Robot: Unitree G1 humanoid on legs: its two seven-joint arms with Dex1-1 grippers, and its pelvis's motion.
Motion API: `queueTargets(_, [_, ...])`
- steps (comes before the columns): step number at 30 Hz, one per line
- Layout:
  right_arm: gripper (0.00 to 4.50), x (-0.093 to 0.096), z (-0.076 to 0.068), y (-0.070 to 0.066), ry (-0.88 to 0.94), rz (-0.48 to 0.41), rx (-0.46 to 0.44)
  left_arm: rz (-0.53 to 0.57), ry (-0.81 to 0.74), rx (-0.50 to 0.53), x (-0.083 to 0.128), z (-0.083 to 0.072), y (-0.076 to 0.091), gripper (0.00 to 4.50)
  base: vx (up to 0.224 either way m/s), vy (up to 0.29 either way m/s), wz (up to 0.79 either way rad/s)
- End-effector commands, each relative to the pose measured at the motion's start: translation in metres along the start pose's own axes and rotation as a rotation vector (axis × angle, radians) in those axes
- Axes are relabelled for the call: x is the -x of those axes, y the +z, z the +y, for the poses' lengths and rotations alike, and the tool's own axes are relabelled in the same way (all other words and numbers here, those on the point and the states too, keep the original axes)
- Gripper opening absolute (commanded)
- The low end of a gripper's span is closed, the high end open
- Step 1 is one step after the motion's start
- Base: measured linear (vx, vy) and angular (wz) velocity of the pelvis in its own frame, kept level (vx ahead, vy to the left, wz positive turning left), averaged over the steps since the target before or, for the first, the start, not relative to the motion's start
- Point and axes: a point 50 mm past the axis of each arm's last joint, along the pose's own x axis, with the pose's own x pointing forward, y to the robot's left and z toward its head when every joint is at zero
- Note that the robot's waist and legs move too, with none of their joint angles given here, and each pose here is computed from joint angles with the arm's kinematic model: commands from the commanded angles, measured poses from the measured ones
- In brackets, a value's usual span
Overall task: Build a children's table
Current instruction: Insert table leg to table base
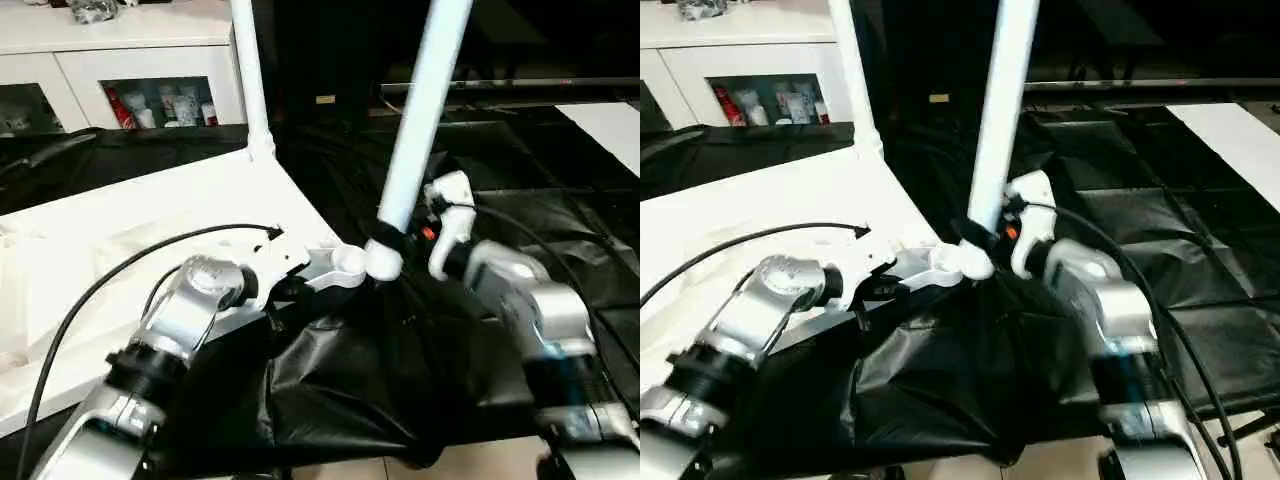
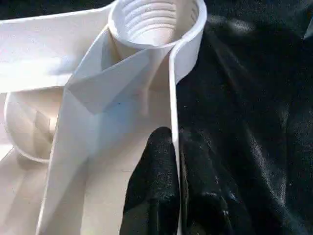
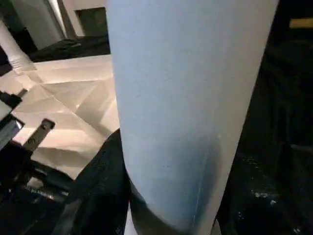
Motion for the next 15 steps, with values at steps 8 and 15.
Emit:
queueTargets(8, [1.91,-0.023,-0.002,0.008,0.044,-0.046,0.004,-0.159,0.020,0.076,0.004,-0.004,0.004,0.00,0.000,0.000,0.00])
queueTargets(15, [1.91,-0.033,-0.002,0.004,0.068,-0.043,-0.015,-0.214,0.034,0.090,0.006,-0.006,0.003,0.00,0.000,0.000,0.00])
